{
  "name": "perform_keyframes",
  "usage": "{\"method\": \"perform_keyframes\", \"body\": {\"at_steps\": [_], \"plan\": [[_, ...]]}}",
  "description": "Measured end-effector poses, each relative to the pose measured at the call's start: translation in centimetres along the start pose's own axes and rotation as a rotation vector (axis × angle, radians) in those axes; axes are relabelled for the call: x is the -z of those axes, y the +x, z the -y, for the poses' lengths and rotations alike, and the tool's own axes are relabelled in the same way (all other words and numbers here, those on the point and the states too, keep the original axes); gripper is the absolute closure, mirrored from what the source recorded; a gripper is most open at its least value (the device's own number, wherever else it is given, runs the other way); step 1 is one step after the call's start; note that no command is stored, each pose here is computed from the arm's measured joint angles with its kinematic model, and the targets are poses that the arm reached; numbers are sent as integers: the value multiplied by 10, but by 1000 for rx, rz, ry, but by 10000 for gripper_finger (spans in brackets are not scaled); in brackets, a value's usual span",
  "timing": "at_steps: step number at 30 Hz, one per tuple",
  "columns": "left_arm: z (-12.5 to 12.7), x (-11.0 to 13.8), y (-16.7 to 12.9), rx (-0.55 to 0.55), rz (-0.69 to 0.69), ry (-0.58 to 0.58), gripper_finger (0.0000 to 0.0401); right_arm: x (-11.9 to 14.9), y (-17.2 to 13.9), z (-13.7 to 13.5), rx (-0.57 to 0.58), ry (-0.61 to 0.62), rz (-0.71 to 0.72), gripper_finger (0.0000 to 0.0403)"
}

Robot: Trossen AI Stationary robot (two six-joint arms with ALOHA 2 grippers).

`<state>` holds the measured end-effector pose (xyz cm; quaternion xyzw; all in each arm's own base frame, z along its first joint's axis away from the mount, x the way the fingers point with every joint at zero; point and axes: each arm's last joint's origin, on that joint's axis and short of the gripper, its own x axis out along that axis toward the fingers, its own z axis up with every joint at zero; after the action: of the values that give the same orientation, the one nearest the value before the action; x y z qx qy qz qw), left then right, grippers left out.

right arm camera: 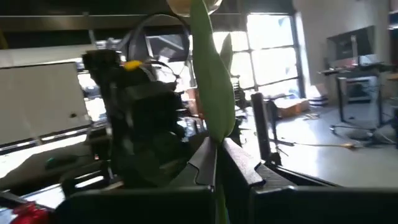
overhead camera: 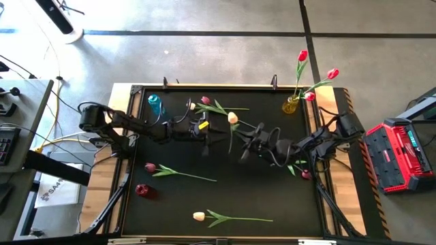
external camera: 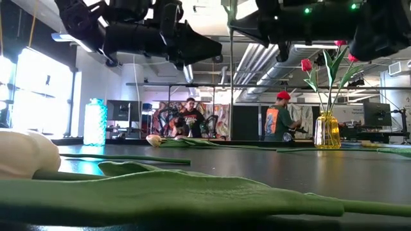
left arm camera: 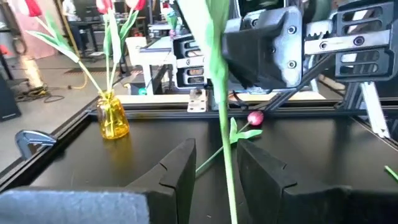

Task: Sort flowers into vase by color
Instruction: Put the middle white tulip into the blue vase

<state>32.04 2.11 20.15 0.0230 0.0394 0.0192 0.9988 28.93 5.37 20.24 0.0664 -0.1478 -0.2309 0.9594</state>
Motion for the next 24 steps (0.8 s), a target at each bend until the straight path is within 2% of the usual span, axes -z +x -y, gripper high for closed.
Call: {"method": "perform_keyframes", "body": {"at_steps": [9, 13, 24], "plan": [[-2, 0, 0, 97, 9, 31, 297, -3, 20, 2, -195, -19, -7, 403], [0, -2, -1, 166, 30, 34, 297, -1, 26, 2, -198, -40, -36, 403], [-1, -3, -1, 154, 38, 32, 306, -3, 25, -2, -196, -64, -24, 403]]}}
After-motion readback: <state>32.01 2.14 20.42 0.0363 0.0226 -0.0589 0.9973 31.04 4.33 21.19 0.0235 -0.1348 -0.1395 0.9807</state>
